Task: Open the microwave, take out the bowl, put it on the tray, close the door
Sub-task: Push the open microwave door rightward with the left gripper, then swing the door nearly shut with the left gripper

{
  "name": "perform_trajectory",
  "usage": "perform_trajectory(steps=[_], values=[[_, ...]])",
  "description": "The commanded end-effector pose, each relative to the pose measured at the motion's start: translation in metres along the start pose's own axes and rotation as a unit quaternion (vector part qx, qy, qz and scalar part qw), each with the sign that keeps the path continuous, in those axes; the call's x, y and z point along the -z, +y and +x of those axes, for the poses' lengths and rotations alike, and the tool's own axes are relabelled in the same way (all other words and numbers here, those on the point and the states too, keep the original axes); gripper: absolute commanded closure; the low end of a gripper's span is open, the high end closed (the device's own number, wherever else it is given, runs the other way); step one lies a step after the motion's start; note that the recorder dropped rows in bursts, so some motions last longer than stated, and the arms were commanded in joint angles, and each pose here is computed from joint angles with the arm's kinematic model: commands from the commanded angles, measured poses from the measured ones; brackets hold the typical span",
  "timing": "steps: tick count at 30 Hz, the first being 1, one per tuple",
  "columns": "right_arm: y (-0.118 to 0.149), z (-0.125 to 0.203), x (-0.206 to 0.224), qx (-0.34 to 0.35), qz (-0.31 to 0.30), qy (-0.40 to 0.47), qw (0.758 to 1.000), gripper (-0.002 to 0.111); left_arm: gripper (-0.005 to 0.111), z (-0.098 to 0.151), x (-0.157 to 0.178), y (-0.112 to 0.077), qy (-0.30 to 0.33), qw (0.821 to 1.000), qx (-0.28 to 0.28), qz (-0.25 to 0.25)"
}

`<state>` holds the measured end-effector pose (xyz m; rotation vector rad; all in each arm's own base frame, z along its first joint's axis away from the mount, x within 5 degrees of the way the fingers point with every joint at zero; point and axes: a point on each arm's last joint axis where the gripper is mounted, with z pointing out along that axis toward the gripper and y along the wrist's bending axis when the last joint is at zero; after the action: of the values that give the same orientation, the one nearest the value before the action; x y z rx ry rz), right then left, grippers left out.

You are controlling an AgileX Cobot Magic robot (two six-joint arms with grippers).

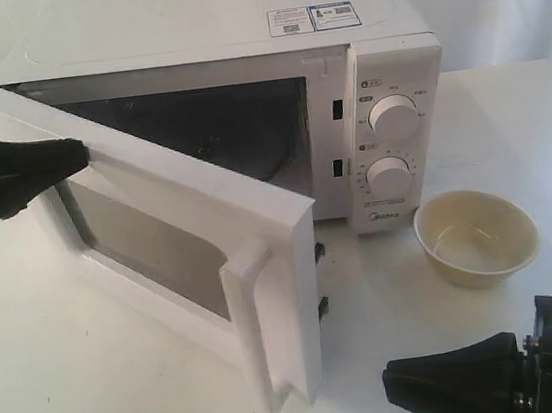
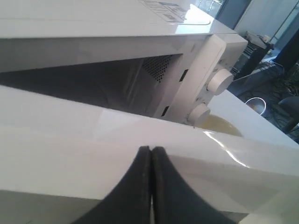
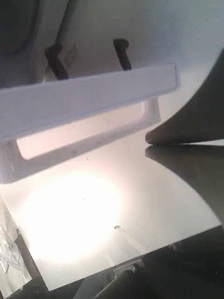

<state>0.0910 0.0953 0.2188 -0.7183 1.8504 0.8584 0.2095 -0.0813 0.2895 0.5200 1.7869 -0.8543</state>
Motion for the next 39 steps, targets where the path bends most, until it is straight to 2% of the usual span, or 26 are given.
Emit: perform_trajectory(steps=[1, 14, 26, 33, 39], values=[[0.002, -0.003, 0.001, 0.012, -0.005, -0.007, 1.000, 0.108, 0.107, -0.009, -0.016, -0.002, -0.004, 1.000, -0.005, 0.015], [-0.004, -0.003, 0.001, 0.011, 0.027, -0.003, 1.000, 0.108, 0.107, -0.014, -0.058, 0.009, 0.029, 0.999, -0.029, 0.011], [-0.005, -0.003, 0.001, 0.011, 0.032, -0.002, 0.999, 0.108, 0.107, -0.021, -0.082, 0.024, 0.035, 0.999, -0.026, 0.013], [-0.005, -0.003, 0.001, 0.011, 0.031, -0.002, 0.999, 0.108, 0.107, -0.021, -0.082, 0.019, 0.033, 0.998, -0.027, 0.045], [0.011, -0.014, 0.001, 0.041, -0.053, -0.027, 0.997, 0.108, 0.107, -0.021, -0.082, 0.018, 0.034, 0.998, -0.021, 0.050]])
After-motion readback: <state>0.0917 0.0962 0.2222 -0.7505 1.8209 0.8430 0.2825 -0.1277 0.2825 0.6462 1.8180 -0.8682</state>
